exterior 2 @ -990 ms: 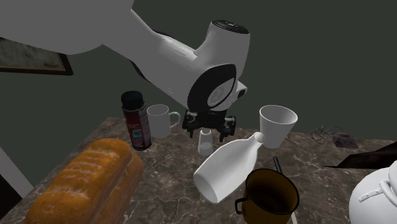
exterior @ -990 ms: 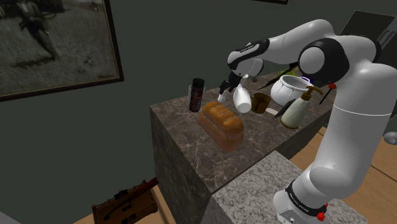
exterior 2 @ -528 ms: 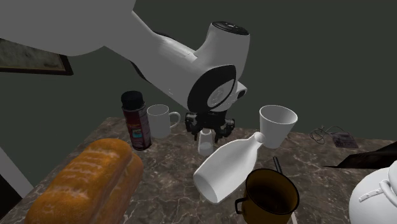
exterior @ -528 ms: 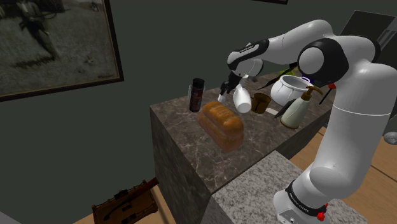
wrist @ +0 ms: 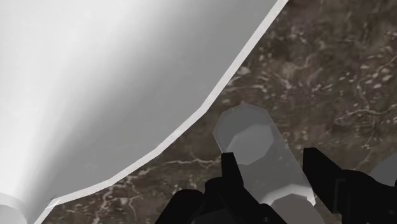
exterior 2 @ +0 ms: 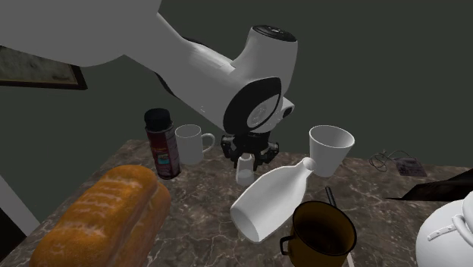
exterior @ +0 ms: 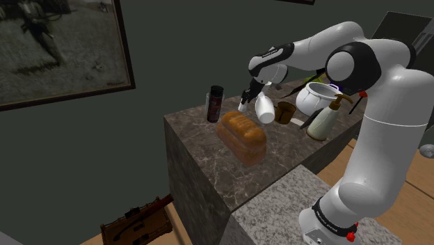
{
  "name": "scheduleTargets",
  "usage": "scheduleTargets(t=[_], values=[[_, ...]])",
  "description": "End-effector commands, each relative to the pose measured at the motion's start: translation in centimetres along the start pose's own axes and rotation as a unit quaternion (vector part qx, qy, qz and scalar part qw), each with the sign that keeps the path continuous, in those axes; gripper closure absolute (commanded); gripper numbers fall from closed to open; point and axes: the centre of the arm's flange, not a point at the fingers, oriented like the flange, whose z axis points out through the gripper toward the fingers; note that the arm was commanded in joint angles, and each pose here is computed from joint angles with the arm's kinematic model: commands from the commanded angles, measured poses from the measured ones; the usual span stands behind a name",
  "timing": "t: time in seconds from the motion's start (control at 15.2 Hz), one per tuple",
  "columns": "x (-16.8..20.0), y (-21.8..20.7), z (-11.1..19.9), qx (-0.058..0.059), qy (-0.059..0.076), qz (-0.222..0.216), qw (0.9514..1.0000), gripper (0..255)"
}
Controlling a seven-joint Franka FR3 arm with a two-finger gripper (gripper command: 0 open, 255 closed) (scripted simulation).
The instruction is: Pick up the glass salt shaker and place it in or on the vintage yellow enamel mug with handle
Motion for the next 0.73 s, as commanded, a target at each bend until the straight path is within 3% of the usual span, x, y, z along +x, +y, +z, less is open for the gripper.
scheduleTargets(t=[0.0,0.66], values=[[0.0,0.0,0.0,0.000,0.000,0.000,1.0000,255],[1.3,-0.6,-5.0,0.000,0.000,0.000,1.0000,255]])
